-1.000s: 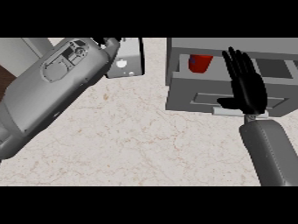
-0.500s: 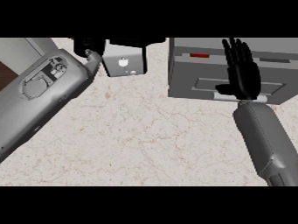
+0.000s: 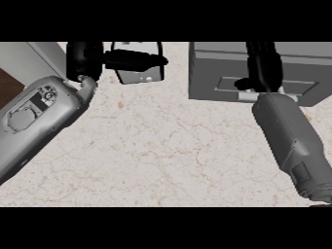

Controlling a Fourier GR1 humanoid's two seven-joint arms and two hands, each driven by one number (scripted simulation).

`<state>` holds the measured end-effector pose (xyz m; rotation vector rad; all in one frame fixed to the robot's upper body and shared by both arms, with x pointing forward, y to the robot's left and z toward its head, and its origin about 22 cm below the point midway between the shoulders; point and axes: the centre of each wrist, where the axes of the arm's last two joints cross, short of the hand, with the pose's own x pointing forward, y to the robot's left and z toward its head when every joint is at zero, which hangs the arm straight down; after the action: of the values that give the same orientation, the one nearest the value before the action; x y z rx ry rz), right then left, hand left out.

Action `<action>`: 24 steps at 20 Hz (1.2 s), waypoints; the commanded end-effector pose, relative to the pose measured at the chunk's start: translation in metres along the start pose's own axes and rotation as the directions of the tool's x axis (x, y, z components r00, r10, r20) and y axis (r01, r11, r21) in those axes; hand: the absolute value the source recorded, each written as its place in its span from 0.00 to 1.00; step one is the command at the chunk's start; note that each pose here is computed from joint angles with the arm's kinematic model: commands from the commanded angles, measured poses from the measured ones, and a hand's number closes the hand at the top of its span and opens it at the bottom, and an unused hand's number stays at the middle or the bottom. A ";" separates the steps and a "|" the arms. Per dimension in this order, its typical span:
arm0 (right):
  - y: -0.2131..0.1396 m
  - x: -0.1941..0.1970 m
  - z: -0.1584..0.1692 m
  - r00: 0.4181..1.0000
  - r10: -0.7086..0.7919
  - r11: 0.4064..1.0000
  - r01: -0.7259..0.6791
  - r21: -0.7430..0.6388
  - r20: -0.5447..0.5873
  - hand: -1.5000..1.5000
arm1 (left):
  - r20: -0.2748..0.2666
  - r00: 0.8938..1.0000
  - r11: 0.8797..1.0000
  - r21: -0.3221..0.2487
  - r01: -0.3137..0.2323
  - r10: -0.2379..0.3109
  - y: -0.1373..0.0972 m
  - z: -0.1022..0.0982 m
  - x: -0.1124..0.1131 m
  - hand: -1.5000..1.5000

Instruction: Pick up the can, place it into the drawer and close the drawer

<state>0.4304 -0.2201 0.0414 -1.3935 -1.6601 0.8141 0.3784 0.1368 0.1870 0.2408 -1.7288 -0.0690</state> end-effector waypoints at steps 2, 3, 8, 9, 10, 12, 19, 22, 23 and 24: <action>-0.014 0.019 -0.033 1.000 0.006 1.000 -0.006 0.003 0.010 0.00 | 0.008 1.000 1.000 -0.007 -0.001 0.001 0.016 0.006 0.003 0.00; -0.014 0.012 -0.032 1.000 -0.006 1.000 0.007 -0.027 0.017 0.00 | -0.012 1.000 1.000 -0.018 0.000 0.000 0.003 0.012 -0.006 0.00; -0.020 0.014 -0.042 1.000 -0.018 1.000 0.018 0.000 -0.017 0.00 | 0.010 1.000 1.000 -0.013 -0.002 0.002 0.008 0.027 -0.019 0.00; -0.017 0.020 -0.041 0.999 -0.032 0.999 0.032 -0.007 -0.010 0.00 | 0.011 1.000 1.000 -0.022 0.011 -0.010 0.020 0.018 -0.011 0.00; -0.015 0.012 -0.036 1.000 -0.018 1.000 0.018 -0.013 -0.010 0.00 | 0.000 1.000 1.000 -0.022 0.002 -0.002 0.015 0.026 -0.023 0.00; -0.024 0.036 -0.051 0.999 -0.047 0.999 0.047 -0.013 0.006 0.00 | 0.000 1.000 1.000 -0.023 0.008 -0.008 0.014 0.032 -0.027 0.00; -0.021 0.036 -0.049 0.960 -0.278 0.959 0.279 -0.044 0.024 0.00 | -0.009 1.000 1.000 -0.001 0.008 -0.008 0.020 0.030 -0.028 0.00; -0.029 0.041 -0.058 0.929 -0.369 0.927 0.369 -0.071 0.008 0.00 | -0.006 1.000 1.000 -0.011 0.003 -0.003 0.026 0.036 -0.034 0.00; -0.038 0.055 -0.068 0.908 -0.418 0.907 0.417 -0.053 -0.001 0.00 | 0.017 1.000 1.000 -0.011 -0.011 0.012 0.018 0.033 -0.029 0.00; -0.026 0.054 -0.056 0.889 -0.457 0.887 0.456 -0.065 0.003 0.00 | -0.018 1.000 1.000 -0.008 0.013 -0.013 0.033 0.029 -0.034 0.00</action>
<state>0.4569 -0.2131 0.0780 -1.1457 -1.7871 0.7213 0.3495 0.1619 0.1568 0.2357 -1.7268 -0.0829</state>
